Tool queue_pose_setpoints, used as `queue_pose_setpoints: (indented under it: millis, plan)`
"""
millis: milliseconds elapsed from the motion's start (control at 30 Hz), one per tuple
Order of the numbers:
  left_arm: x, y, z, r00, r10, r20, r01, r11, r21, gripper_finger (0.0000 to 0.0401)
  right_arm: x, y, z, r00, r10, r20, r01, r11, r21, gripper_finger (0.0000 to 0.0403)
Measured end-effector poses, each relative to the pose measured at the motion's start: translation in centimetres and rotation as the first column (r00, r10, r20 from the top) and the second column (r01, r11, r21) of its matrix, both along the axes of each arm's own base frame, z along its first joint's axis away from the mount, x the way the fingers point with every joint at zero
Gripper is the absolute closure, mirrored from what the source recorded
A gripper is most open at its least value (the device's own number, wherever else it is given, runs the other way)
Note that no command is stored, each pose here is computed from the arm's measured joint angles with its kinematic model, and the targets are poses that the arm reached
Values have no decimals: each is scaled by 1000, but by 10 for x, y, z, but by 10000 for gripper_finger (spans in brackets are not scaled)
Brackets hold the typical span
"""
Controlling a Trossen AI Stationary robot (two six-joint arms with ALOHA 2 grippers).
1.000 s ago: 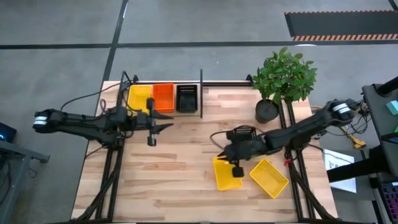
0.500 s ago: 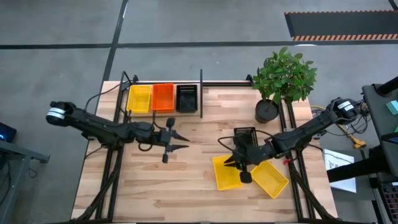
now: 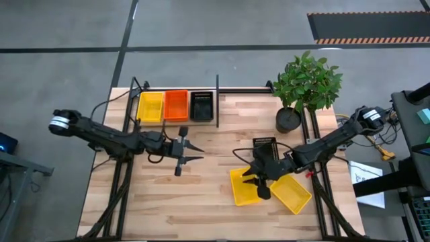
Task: Stack baskets on shelf by color
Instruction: Stack the left yellow bin on the yellow bin on the shelf
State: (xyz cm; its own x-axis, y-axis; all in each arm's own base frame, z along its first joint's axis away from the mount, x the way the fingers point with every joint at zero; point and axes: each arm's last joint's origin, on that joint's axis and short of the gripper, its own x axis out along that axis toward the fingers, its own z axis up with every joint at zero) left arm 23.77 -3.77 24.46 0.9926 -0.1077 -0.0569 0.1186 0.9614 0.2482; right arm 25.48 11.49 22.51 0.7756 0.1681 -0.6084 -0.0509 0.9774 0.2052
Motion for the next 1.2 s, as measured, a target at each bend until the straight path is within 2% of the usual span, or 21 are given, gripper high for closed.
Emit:
queue_pose_setpoints:
  millis: [67,233,333,433,533,700,800,933,1200]
  plan:
    - [-3,1,2,1000,2,11,-2,1000,1,317,4,2,4,1000,-17,-23,17,1000,13,264]
    - [-6,1,3,1000,6,18,-6,1000,0,317,16,17,7,985,-32,-172,46,996,79,235]
    - [-6,1,0,1000,6,7,-6,1000,3,317,22,27,-2,951,-32,-308,44,999,31,234]
    - [-6,1,-1,1000,6,8,-6,1000,2,317,28,32,-12,884,-64,-464,42,997,-57,244]
    - [-7,1,-1,1000,5,4,-5,1000,0,317,40,39,-16,842,-74,-535,21,994,-105,263]
    - [-8,1,-6,1000,5,-12,-5,1000,-1,317,62,49,-18,836,-22,-548,-70,987,-146,305]
    - [-8,1,-4,1000,4,-2,-4,1000,-3,317,74,47,-16,842,-13,-540,-84,985,-154,339]
    - [-11,2,9,999,3,51,-3,1000,11,317,79,38,-16,824,-31,-566,-83,981,-174,385]
    - [-31,5,31,986,3,169,-7,1000,27,317,88,13,-17,816,-69,-573,-46,982,-183,394]
